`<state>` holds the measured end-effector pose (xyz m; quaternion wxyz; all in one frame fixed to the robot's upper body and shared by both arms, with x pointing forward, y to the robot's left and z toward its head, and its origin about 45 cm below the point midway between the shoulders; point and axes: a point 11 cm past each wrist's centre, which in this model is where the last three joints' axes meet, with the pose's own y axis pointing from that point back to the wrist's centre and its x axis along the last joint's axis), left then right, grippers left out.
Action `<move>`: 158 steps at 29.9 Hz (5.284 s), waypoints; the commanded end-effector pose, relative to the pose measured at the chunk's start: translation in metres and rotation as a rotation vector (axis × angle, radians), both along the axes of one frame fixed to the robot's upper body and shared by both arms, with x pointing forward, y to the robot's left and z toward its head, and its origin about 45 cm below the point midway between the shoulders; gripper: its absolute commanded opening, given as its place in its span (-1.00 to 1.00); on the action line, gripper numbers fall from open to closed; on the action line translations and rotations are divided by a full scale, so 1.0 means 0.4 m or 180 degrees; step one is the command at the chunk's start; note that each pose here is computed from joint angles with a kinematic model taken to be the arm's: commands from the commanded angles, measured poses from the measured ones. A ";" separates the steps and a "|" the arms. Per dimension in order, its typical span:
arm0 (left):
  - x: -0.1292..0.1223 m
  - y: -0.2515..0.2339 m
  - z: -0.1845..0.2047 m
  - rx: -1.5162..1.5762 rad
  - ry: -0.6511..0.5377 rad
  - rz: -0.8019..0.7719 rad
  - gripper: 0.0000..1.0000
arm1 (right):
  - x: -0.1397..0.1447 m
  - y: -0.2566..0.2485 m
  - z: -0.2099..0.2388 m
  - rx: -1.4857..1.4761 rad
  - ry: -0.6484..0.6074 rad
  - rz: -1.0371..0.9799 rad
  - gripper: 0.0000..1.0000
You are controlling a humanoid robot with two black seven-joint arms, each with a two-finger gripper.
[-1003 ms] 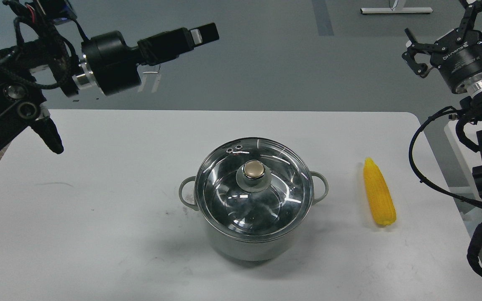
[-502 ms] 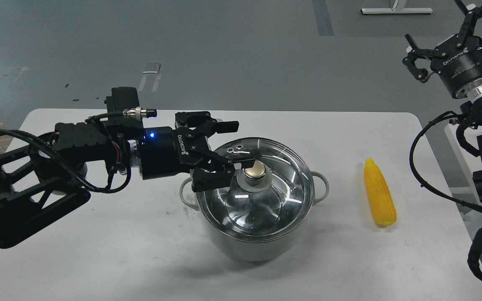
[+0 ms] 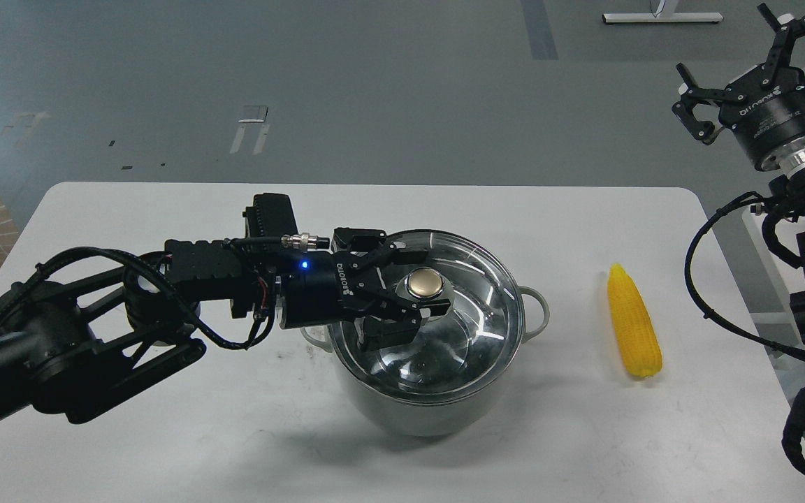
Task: Open pot and put corn in
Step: 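Lower the left gripper onto the lid knob and close it, then lift the glass lid off the pot and carry it beside the pot, then set the lid down on the table and withdraw the left gripper, then reach the right gripper down to the yellow corn cob and grasp it, then lift the corn and carry it over the open pot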
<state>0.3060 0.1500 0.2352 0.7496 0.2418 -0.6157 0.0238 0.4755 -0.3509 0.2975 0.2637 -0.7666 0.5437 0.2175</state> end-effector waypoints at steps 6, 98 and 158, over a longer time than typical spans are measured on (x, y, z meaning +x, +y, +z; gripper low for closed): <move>0.011 0.007 -0.012 0.0019 0.0025 0.0057 0.29 | 0.000 0.003 -0.003 0.0010 0.0004 0.0003 1.00; 0.008 0.897 -0.061 -0.0354 0.0191 0.3352 0.71 | -0.074 -0.111 -0.014 -0.1561 0.0210 0.0030 1.00; 0.425 0.732 0.424 -0.6122 0.1930 0.2126 0.91 | -0.282 0.168 -0.283 -0.6266 -0.0225 0.1912 -1.00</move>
